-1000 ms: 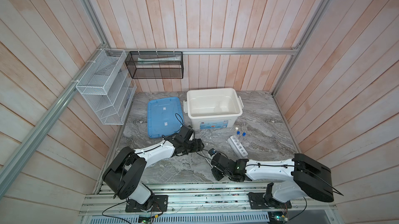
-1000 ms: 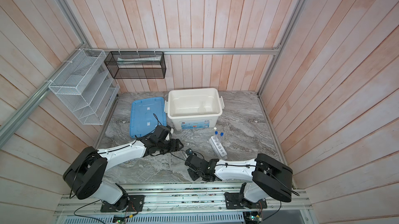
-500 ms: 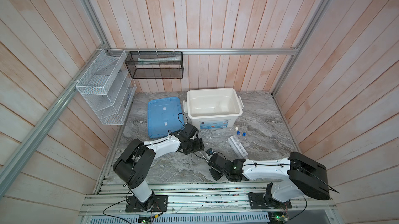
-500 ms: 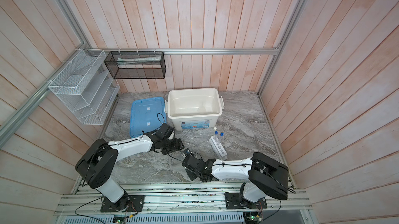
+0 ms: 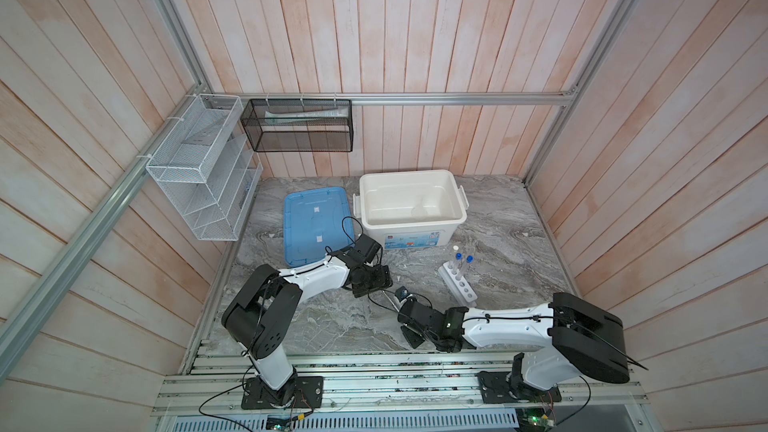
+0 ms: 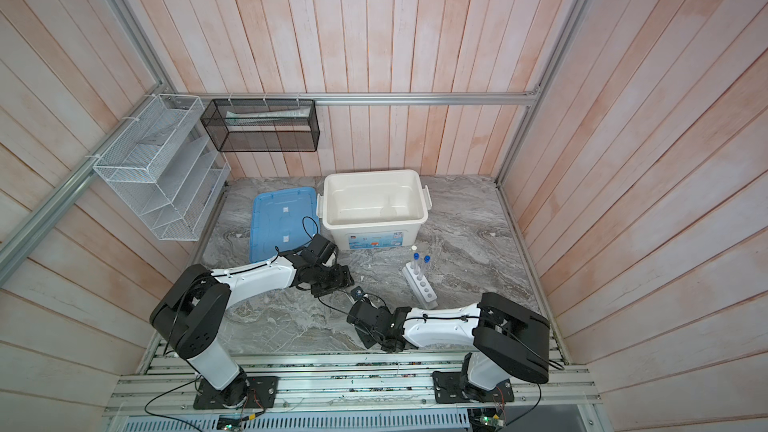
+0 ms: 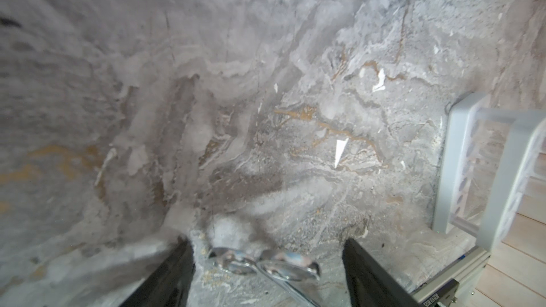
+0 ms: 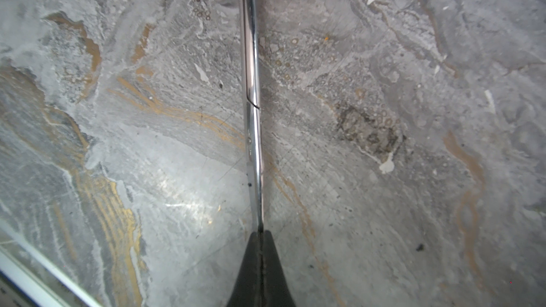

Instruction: Organize the chemistry lab equipment

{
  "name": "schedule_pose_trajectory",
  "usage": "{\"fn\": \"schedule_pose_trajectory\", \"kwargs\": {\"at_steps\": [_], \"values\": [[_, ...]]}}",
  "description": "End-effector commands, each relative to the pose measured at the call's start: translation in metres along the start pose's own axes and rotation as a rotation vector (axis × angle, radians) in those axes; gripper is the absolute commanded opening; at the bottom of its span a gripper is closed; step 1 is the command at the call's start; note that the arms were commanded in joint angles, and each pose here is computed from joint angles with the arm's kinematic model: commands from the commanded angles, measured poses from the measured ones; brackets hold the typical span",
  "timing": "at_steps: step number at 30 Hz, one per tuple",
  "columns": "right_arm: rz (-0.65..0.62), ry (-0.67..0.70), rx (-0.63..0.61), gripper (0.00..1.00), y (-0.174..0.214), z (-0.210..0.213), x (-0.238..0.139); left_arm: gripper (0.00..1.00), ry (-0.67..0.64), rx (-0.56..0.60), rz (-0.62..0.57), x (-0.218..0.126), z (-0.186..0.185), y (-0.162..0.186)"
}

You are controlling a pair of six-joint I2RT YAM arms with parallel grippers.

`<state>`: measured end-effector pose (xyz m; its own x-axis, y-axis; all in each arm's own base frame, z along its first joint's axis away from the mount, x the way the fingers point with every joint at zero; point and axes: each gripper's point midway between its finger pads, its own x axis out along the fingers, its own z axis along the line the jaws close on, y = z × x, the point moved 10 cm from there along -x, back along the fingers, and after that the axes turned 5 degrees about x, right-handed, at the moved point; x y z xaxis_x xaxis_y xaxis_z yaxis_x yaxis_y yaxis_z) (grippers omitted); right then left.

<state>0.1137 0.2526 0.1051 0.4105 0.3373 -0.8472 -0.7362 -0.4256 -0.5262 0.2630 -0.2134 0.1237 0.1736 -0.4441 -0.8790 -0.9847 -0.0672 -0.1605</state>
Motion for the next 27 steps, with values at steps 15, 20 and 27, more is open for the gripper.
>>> {"fn": "schedule_pose_trajectory", "kwargs": {"at_steps": [15, 20, 27], "values": [[0.066, 0.133, -0.072, 0.03, 0.0162, -0.0041, 0.0059, 0.68, -0.041, -0.061, 0.038, 0.0079, 0.0064, -0.0046], [0.052, 0.142, -0.072, 0.03, 0.0143, -0.0037, 0.0047, 0.64, -0.037, -0.063, 0.037, 0.0082, 0.0074, -0.0039], [0.042, 0.151, -0.074, 0.03, 0.0120, -0.0013, 0.0039, 0.58, -0.029, -0.060, 0.035, 0.0087, 0.0069, -0.0035]]}}
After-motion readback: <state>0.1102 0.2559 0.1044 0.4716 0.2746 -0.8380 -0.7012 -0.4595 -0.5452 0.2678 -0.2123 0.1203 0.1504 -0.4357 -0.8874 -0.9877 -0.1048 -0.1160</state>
